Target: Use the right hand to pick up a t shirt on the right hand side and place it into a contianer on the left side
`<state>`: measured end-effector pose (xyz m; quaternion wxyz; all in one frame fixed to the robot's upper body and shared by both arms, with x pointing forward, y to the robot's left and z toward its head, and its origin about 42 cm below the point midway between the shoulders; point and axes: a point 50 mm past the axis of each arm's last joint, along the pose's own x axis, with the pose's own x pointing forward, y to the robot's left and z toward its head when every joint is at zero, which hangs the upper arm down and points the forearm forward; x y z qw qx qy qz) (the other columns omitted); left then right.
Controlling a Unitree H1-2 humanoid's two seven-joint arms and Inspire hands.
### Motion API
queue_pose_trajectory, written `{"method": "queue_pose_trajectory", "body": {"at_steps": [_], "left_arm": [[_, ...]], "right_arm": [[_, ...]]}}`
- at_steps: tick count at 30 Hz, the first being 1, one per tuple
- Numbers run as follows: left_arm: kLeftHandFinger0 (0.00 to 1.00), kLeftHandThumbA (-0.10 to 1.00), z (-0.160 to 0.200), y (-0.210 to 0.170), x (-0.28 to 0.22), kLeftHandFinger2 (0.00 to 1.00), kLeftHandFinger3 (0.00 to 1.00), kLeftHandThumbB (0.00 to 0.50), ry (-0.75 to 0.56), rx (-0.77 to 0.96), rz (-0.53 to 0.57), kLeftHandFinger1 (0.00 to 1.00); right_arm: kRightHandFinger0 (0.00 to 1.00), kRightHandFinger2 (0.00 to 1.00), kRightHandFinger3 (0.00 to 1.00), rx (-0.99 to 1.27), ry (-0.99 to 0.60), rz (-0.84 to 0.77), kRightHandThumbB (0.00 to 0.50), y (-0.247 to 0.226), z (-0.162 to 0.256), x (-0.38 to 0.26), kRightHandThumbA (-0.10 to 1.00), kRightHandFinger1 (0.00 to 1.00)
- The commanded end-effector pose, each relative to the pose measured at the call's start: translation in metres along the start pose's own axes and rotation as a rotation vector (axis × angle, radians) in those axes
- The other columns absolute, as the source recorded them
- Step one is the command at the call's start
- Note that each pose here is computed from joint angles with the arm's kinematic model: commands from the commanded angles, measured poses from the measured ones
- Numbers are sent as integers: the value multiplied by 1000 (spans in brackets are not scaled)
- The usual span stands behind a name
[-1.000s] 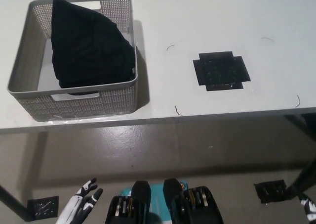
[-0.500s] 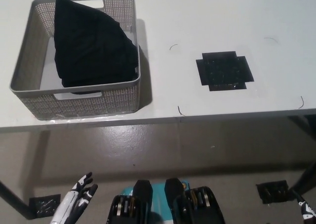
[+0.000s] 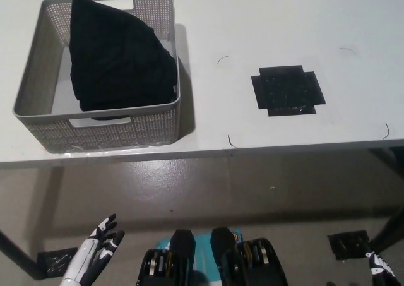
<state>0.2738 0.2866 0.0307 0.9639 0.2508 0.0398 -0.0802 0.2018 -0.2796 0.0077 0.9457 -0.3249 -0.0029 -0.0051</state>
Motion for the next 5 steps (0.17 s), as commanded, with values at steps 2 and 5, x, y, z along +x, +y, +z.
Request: {"method": "queue_pose_trajectory", "body": {"at_steps": [2, 5], "left_arm": [[908, 980, 11, 19, 6, 999, 1000, 381, -66, 22, 53, 915], [912, 978, 11, 16, 8, 1000, 1000, 379, -63, 16, 45, 918]], "right_arm": [[1000, 1000, 1000, 7, -75, -29, 236, 8, 13, 24, 778, 1000], [1000, 1000, 1000, 5, -73, -32, 226, 7, 13, 25, 770, 1000]]}}
